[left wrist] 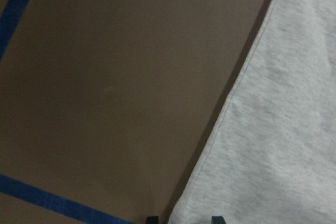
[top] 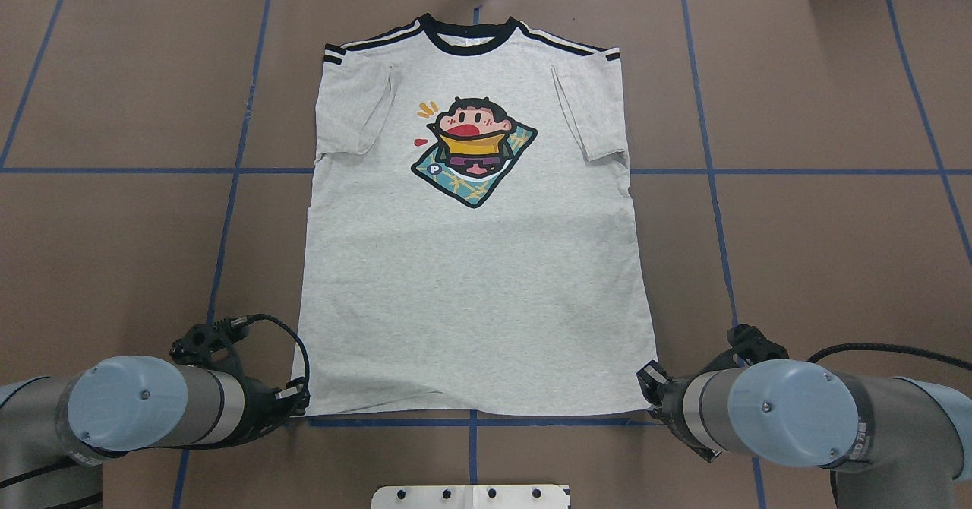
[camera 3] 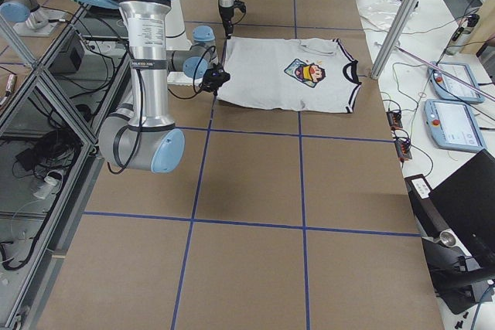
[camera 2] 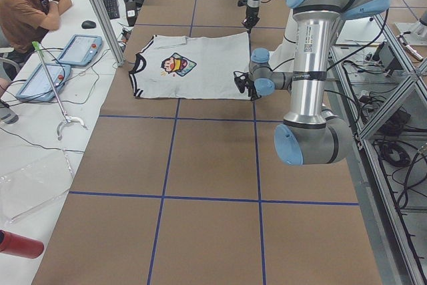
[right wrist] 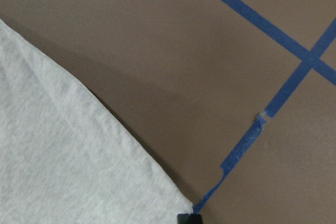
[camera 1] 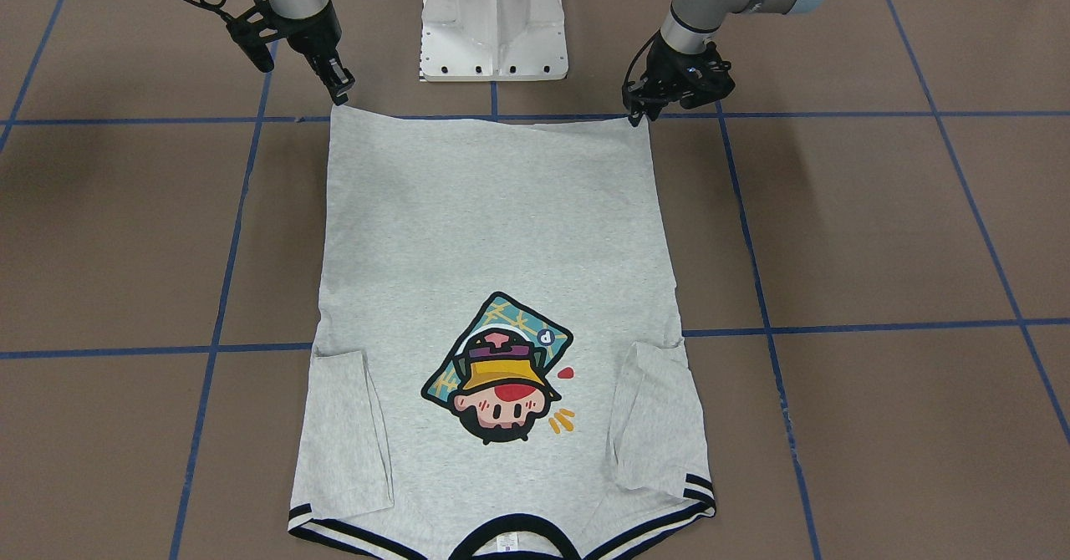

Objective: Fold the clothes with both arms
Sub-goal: 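Move the left gripper to the other hem corner and grasp it, then lift the hem with both grippers and fold it up toward the collar, then release the hem at the collar and raise both grippers, then move the right gripper to the folded shirt's corner nearest the robot and grasp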

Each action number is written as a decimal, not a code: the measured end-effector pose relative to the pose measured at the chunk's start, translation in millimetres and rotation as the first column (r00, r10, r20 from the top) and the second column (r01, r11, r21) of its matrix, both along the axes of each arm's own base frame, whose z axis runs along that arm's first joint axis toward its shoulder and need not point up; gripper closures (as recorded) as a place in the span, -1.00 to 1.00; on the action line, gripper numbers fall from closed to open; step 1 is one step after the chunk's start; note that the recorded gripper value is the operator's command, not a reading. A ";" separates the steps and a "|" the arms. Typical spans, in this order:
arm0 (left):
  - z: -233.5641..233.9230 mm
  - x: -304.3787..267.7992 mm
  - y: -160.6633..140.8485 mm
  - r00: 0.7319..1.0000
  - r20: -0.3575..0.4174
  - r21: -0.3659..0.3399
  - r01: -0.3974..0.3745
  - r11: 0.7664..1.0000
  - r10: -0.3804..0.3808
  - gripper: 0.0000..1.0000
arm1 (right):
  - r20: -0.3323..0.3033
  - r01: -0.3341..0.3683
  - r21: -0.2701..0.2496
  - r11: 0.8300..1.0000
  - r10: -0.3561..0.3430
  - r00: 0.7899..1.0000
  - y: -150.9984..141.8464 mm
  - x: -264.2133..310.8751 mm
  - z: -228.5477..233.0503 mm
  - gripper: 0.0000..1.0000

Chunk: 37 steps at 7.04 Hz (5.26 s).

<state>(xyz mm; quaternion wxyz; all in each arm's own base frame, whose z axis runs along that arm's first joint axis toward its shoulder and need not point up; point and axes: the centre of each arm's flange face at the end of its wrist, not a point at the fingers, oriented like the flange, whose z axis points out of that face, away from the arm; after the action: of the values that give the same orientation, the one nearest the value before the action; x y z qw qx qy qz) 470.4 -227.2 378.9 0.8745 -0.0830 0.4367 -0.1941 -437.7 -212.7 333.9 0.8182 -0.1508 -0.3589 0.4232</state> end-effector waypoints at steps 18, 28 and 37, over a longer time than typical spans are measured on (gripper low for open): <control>-134.2 -90.5 -188.4 0.991 -0.123 0.284 0.083 0.955 -0.050 1.00 | -0.181 0.001 0.202 0.979 0.037 0.983 -174.2 65.2 -91.9 1.00; -35.8 -34.0 -378.0 0.976 -0.054 0.385 0.214 0.898 -0.210 0.89 | -0.194 -0.018 0.215 0.977 0.061 0.979 -458.0 -0.6 -3.8 1.00; 0.3 -50.2 -404.1 0.981 -0.010 0.470 0.173 0.866 -0.191 -0.05 | -0.107 -0.010 0.300 0.954 0.044 0.993 -420.5 21.9 6.4 -1.00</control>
<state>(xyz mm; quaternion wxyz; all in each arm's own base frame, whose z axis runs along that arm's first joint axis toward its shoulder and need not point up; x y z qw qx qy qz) 420.1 -631.4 379.1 0.8542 0.1758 0.4602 -0.1662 -415.8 -633.2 340.3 0.8446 0.0036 -0.3739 0.3830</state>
